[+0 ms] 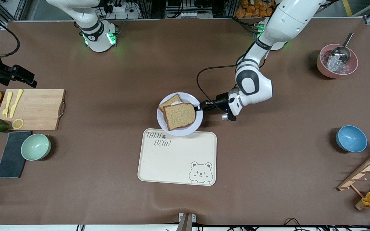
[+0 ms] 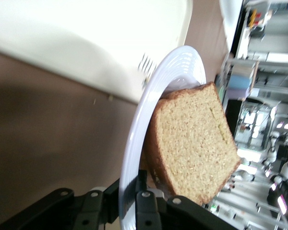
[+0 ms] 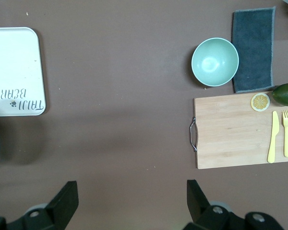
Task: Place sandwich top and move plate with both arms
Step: 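Slide the plate onto the white bear tray with the left gripper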
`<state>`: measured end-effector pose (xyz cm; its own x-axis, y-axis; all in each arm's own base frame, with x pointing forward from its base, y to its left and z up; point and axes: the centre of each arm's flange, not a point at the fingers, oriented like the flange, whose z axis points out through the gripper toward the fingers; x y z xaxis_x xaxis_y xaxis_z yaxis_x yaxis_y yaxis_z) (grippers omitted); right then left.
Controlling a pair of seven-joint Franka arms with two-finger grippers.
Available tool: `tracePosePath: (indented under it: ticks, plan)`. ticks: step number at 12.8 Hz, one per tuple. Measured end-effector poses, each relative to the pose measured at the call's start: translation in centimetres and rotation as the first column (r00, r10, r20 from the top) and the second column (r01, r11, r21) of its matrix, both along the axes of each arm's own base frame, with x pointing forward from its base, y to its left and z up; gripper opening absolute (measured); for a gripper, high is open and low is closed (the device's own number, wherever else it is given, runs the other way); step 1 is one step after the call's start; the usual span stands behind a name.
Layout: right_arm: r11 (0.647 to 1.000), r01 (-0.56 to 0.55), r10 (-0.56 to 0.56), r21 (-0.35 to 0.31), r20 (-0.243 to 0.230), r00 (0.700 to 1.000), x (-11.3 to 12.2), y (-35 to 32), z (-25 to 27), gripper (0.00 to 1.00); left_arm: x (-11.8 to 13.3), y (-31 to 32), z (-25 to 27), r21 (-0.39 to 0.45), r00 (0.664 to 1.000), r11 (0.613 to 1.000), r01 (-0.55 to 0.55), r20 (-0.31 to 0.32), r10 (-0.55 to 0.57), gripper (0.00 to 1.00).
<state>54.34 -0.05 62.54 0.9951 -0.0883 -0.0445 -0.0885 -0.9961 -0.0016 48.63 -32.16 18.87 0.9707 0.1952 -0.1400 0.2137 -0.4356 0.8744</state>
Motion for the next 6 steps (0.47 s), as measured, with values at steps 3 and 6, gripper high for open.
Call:
tracePosePath:
  ticks: [3,6]
  plan:
    - [1.000,0.000,0.000,0.000,-0.003,1.000,0.1,0.0,-0.1,1.00,3.5,1.0,2.1,-0.020,0.995,0.996,-0.088,0.034,0.089,0.08]
    - [1.000,0.000,0.000,0.000,-0.011,1.000,0.3,0.0,-0.6,1.00,6.9,0.3,3.0,-0.004,0.983,0.983,-0.181,0.034,0.181,0.08]
